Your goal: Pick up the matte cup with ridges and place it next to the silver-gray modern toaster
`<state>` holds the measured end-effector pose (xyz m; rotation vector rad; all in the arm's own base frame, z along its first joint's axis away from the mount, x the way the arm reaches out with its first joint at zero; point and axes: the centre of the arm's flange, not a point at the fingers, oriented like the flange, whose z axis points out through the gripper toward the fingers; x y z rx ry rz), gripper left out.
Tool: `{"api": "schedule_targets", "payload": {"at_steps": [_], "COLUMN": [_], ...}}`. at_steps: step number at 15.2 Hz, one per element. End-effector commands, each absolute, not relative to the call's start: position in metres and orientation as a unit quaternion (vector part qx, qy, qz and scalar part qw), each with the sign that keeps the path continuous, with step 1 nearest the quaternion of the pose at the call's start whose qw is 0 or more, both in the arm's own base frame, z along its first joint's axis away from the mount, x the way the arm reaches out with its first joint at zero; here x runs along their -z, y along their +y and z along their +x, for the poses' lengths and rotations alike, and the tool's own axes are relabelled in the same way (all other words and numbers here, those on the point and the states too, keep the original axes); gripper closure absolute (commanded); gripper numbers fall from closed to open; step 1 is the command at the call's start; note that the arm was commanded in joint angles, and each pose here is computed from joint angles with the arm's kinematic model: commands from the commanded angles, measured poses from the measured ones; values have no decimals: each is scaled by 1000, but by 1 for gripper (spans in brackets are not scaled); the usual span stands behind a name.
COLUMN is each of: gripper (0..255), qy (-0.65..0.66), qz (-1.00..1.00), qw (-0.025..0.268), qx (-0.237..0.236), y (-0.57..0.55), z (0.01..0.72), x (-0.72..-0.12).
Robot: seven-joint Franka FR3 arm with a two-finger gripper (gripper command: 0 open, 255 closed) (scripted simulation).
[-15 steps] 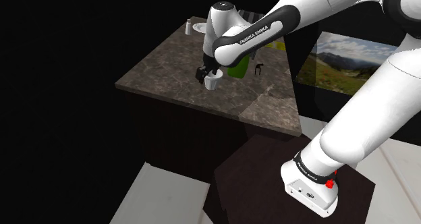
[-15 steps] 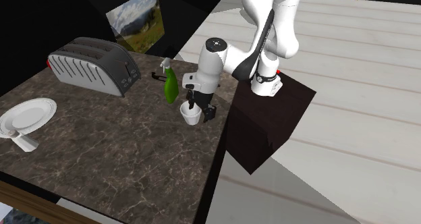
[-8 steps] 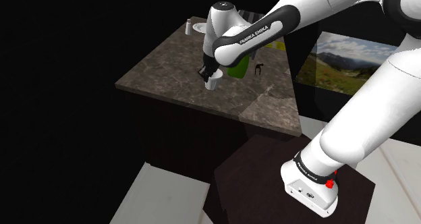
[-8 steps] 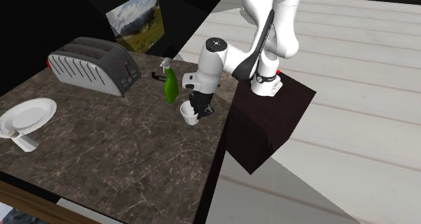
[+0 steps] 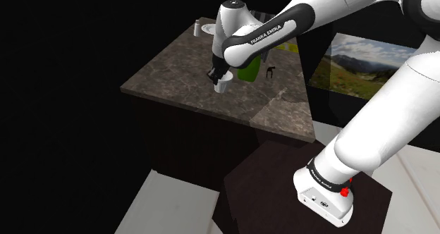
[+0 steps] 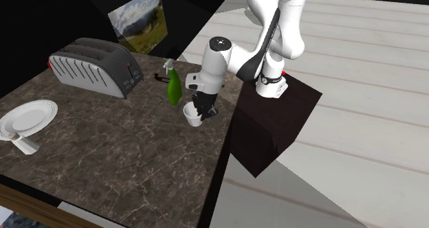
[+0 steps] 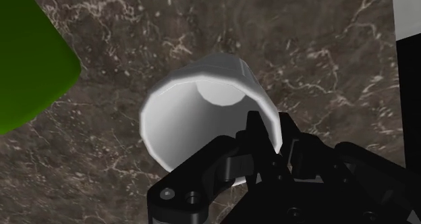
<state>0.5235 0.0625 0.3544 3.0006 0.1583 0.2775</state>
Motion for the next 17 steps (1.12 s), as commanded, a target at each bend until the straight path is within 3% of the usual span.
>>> {"api": "schedule_targets", "payload": {"at_steps": [1,17], "gripper": [255,255], "qy": [52,52], "qz": [992,992], "qw": [62,62], "qx": [-92,-92], "y": [62,62], "z": [523,523], "x": [-364,-449]}}
